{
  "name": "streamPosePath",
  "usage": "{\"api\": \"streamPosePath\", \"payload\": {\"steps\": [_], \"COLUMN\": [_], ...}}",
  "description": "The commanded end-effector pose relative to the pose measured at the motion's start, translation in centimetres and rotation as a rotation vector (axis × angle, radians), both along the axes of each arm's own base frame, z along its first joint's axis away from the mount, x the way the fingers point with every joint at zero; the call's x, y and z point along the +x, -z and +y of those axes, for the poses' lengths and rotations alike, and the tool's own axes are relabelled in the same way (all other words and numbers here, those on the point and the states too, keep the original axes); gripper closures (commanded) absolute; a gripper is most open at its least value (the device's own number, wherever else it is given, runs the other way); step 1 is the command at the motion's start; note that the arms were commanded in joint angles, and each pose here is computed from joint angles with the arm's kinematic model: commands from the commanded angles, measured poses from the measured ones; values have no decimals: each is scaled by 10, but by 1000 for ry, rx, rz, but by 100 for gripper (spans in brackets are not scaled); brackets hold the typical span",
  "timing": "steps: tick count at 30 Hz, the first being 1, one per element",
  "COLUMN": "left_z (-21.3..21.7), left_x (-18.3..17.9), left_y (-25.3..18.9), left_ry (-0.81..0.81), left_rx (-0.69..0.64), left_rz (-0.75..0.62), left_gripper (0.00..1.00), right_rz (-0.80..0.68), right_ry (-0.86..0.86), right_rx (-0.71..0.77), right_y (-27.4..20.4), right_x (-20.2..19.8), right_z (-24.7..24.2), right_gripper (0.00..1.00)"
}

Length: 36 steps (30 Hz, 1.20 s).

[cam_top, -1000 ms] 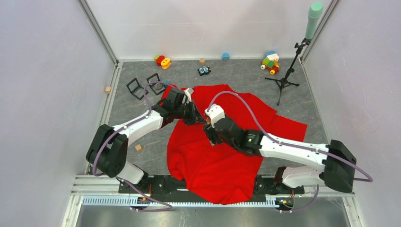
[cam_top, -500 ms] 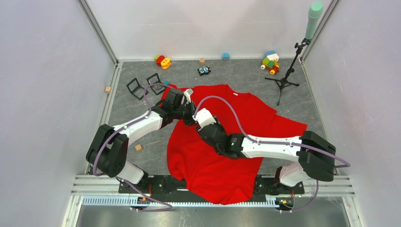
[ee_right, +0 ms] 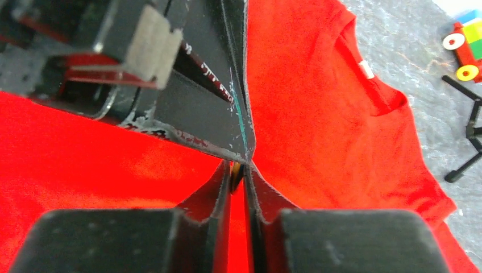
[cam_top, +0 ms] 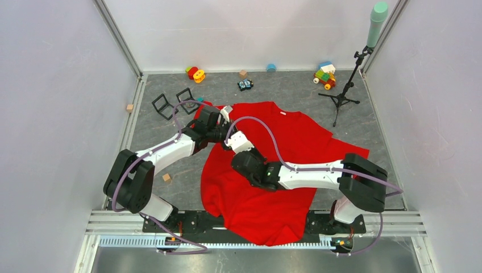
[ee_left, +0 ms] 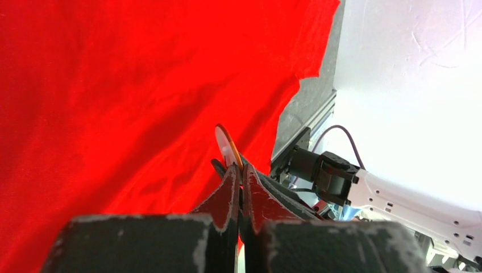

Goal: Pin the brooch onto the clothing

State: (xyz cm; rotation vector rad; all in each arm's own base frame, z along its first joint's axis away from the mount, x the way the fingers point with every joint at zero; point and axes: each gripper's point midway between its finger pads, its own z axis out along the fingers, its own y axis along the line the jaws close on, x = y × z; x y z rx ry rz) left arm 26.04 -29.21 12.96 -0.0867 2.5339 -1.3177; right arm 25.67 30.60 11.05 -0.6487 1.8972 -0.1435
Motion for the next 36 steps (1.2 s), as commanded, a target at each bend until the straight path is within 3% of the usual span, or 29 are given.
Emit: {"api": "streamPosePath", "payload": {"steps": [1,2,4,8,13,18,23,27,34,36], "left_z": [-5,-4,-2,9,37,56,41,24,3,-2], "left_x": [-3,-2,0,8,25,24,-11,-45,-93,-106], "left_y": [-18,-19,-24,-37,-61,-109,-163,-184,-181,-181], "left_ry": [23,23,22,-6,-93,-148,-18,146,375,435], "left_rx": [-69,-69,-72,-42,59,65,-105,-248,-343,-368], "left_rz": [-19,-27,-52,-128,-285,-537,-706,-747,-723,-718], "left_gripper": [95,91,78,38,15,11,9,9,9,14], "right_rz": [-82,-80,-61,-32,2,20,3,-2,22,32], "right_ry": [106,114,123,103,-8,-213,-440,-570,-741,-723], "right_rx": [49,69,87,210,405,664,890,975,1019,1003], "right_y": [-25,-26,-25,-37,-60,-93,-136,-152,-178,-180], "right_x": [7,6,1,-11,-30,-56,-92,-115,-144,-142], "right_z": [-9,-11,-20,-31,-35,-24,-20,-23,-18,-18], "right_gripper": [92,98,100,100,100,100,100,100,100,100]}}
